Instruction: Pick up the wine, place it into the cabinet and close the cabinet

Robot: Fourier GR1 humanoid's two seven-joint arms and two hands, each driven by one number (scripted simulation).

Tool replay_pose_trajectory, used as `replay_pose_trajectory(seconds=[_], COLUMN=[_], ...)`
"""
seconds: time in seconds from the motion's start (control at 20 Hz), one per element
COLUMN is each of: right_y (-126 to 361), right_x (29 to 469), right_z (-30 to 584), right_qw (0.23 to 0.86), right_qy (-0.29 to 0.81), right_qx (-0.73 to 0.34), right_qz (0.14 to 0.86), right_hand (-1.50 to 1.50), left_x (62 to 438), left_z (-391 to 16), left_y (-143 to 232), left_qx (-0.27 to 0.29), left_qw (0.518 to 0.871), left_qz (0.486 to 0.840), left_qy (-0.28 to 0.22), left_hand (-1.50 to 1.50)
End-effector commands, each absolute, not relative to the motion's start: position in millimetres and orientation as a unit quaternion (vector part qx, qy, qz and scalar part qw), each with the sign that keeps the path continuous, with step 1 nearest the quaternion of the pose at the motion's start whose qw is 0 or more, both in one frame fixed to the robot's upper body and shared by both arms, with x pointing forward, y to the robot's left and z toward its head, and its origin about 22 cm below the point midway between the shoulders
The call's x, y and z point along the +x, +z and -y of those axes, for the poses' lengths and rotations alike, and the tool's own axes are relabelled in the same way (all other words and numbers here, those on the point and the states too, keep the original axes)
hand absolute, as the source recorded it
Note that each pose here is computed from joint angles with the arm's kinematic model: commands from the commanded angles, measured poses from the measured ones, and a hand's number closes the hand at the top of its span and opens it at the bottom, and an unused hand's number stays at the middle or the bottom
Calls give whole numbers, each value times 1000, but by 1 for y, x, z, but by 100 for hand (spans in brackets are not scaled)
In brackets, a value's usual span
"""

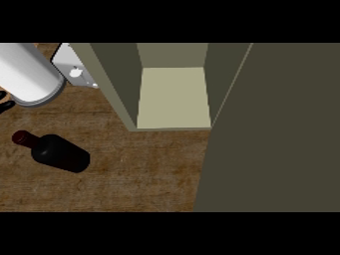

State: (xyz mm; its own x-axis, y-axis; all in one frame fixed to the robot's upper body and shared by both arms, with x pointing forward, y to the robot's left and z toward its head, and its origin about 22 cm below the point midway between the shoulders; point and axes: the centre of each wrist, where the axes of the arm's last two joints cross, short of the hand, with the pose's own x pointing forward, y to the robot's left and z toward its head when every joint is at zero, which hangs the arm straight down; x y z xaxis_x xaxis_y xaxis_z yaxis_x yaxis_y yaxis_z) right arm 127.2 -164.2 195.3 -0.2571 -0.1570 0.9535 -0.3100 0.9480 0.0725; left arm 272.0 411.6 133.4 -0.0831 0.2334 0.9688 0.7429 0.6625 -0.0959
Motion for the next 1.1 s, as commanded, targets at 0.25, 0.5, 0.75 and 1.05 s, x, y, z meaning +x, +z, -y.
replay_pose_trajectory(seconds=[0.25, 0.5, 0.75, 1.05], right_y=[220, 221, 215, 215], right_x=[90, 89, 86, 93], right_z=[180, 178, 177, 174], right_qw=[556, 560, 561, 552], right_qy=[46, 50, 63, 62], right_qx=[113, 123, 123, 116], right_qz=[822, 818, 816, 823], right_hand=[-150, -150, -150, -150], left_x=[272, 278, 280, 274], left_z=[-405, -418, -425, -436], left_y=[85, 58, 44, 32], left_qx=[-326, -314, -314, -306], left_qw=[607, 612, 612, 626], left_qz=[692, 696, 695, 684], left_qy=[-215, -204, -207, -218], left_hand=[-150, -150, -150, -150])
